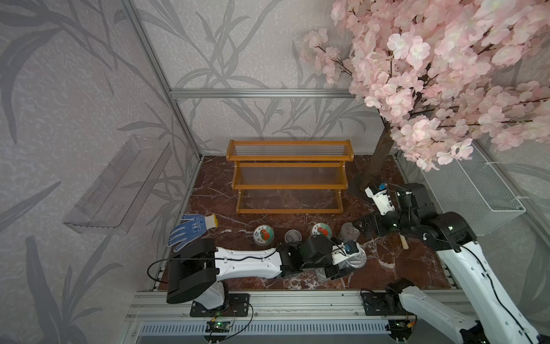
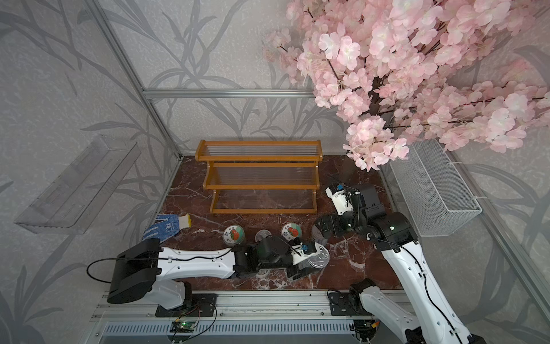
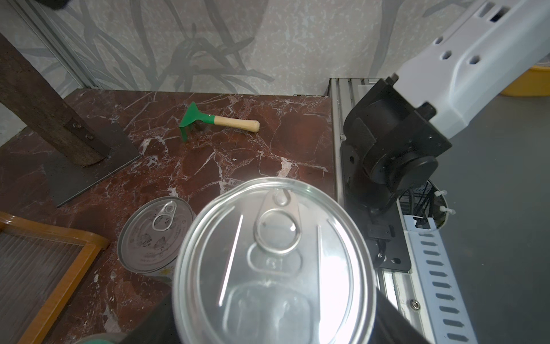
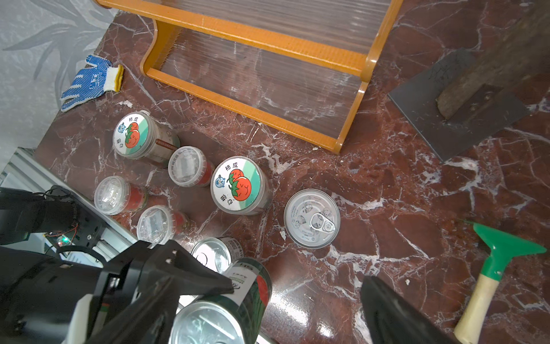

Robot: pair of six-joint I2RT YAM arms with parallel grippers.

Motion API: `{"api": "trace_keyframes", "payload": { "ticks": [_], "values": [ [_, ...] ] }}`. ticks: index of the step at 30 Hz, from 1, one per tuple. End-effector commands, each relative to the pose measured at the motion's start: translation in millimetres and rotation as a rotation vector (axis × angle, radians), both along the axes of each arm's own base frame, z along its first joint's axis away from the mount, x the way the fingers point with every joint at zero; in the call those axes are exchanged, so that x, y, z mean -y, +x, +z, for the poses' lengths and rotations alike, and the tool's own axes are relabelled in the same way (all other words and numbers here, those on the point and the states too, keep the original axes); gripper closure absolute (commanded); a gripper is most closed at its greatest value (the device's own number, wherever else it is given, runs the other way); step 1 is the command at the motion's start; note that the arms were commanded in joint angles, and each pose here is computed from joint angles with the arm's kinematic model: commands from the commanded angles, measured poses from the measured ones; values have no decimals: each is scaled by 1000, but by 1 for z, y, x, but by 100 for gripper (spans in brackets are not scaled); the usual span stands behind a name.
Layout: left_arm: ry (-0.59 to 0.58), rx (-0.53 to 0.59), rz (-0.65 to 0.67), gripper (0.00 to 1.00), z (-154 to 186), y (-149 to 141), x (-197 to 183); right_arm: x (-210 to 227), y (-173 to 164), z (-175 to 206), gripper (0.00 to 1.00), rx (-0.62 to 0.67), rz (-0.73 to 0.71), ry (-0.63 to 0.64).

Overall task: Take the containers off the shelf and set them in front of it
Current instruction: Place the container at the center of the board.

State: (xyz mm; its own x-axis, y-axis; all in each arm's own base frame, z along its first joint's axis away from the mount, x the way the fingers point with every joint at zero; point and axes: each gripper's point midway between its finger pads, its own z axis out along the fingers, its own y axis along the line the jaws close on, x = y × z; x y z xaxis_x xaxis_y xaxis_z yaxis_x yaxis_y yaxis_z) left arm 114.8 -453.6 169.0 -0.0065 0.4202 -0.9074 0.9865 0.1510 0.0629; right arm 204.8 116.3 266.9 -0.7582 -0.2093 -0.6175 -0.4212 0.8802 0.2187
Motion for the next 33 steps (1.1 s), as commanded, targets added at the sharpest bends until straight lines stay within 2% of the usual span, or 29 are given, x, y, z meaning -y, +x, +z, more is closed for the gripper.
{"api": "trace_keyframes", "payload": {
  "ticks": [1,6,12,16,33],
  "values": [
    [-90,22,-3,28,22,2,20,6,3,6,1,11,-37,-14],
    [-62,14,-13,28,-3,-3,31,6,6,5,1,-16,-36,-34],
    [-67,30,11,28,-7,5,45,9,6,1,1,-25,-46,-52],
    [-50,8,21,28,-23,5,48,10,8,0,1,-25,-51,-62],
    [15,-45,60,10,-58,6,40,11,8,-8,1,-43,-42,-80]
  ]
}}
